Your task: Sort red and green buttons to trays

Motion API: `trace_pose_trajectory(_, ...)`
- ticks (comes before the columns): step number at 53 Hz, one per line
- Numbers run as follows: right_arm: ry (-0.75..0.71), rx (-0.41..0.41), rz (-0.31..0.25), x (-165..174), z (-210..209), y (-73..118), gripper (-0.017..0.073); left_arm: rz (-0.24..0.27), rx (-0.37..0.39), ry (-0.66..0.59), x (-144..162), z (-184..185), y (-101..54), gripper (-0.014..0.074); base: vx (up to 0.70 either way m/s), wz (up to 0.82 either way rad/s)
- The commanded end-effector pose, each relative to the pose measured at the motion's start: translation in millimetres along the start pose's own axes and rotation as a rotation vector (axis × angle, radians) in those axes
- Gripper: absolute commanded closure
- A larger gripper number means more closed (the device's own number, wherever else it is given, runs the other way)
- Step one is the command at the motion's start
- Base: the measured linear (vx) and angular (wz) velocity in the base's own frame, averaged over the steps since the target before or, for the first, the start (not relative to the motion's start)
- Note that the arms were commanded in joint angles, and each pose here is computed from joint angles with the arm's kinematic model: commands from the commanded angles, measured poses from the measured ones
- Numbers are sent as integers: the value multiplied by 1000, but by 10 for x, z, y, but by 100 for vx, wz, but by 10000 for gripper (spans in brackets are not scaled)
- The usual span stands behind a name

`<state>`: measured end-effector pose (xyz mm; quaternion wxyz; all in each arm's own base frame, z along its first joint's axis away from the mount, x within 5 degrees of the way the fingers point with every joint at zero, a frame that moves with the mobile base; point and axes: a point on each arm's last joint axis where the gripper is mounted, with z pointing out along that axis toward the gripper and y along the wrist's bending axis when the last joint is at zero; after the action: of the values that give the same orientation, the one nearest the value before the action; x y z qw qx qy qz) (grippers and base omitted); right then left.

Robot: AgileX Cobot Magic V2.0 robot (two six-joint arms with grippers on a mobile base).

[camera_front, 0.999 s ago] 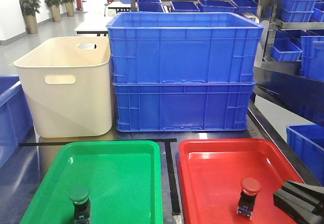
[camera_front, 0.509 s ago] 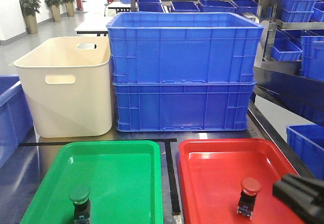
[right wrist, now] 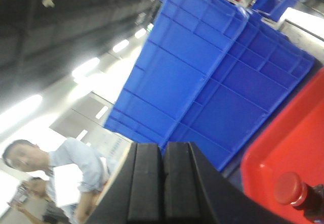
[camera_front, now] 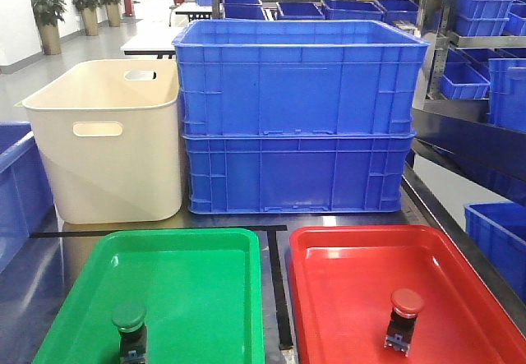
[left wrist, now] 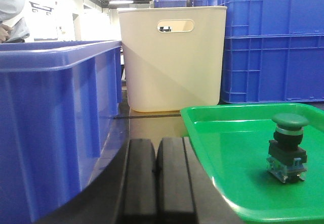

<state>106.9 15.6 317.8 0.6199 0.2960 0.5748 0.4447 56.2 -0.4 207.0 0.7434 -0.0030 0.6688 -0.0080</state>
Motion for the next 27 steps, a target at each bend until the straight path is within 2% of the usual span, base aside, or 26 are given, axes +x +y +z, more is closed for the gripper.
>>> trace_pose_trajectory(1, -54, -108, -4, -18, -167, 42, 572, -5, 1, -96, -70, -14, -1, 599, 0, 0)
trace_pose_trajectory(10, -65, -129, -3, 164, -484, -308, 572, -5, 1, -96, -70, -14, -1, 599, 0, 0)
trace_pose_trajectory(18, -71, -136, 8, 390, -703, -754, 572, -5, 1, -96, -70, -14, -1, 599, 0, 0)
trace_pose_trajectory(20, -90, -154, 14, 370, -721, -727, 572, -5, 1, -96, -70, -14, -1, 599, 0, 0)
trace_pose_trajectory(27, -116, -127, -2, 357, -709, -741, 572, -4, 1, -97, -71, -14, -1, 599, 0, 0)
